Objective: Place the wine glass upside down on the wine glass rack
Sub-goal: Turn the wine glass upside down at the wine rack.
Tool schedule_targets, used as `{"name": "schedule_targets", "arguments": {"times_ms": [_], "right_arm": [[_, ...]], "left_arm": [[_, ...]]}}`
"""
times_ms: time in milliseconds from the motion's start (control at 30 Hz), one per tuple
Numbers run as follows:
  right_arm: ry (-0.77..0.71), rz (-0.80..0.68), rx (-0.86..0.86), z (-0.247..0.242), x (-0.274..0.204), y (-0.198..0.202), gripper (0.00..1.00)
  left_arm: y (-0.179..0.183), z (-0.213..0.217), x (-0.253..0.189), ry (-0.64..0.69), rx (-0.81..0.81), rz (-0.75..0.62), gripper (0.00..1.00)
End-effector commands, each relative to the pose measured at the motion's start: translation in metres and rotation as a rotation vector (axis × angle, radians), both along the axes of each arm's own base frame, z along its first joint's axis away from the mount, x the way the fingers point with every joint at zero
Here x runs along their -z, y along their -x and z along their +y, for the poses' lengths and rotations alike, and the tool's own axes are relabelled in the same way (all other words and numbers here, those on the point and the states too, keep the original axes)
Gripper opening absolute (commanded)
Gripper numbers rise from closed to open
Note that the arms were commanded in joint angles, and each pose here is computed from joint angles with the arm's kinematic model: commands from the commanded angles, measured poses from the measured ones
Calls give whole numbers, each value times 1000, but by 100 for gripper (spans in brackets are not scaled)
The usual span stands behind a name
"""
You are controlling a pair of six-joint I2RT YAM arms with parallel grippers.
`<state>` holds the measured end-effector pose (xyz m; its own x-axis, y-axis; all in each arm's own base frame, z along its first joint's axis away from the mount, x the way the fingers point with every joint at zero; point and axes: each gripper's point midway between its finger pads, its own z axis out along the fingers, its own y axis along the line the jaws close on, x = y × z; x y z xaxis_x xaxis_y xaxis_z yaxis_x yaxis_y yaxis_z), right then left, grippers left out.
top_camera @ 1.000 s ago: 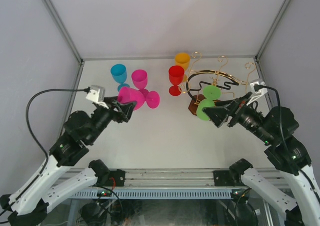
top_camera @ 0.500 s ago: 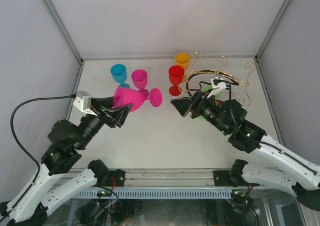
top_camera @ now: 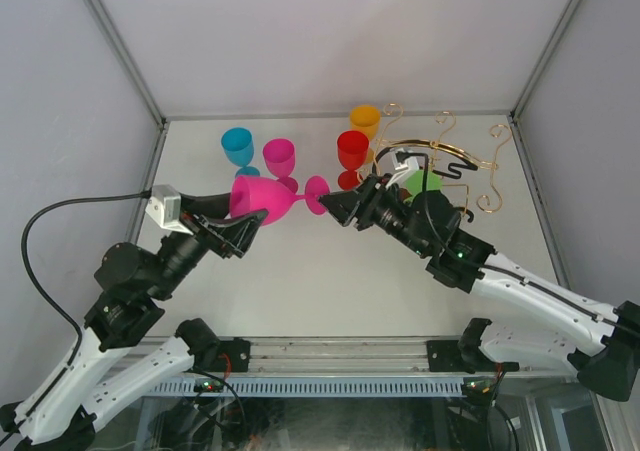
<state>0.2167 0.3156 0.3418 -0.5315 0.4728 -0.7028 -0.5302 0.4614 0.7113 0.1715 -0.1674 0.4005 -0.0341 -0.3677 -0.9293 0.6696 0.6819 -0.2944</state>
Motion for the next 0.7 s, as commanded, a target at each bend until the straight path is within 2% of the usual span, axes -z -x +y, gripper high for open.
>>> {"name": "schedule_targets", "arguments": {"times_ms": [0, 267, 567, 667], "right_arm": [[-62, -15, -47, 11, -16, 4, 48], [-19, -7, -23, 12, -4, -4, 40], [5, -22, -7, 12, -1, -15, 11], [24, -35, 9, 9, 0, -17, 1]], "left_arm": [[1, -3, -6, 15, 15, -43, 46], [1, -1, -6, 14, 8, -52, 47], [0, -3, -2, 10, 9, -49, 47], [0, -3, -2, 9, 12, -49, 50]]}}
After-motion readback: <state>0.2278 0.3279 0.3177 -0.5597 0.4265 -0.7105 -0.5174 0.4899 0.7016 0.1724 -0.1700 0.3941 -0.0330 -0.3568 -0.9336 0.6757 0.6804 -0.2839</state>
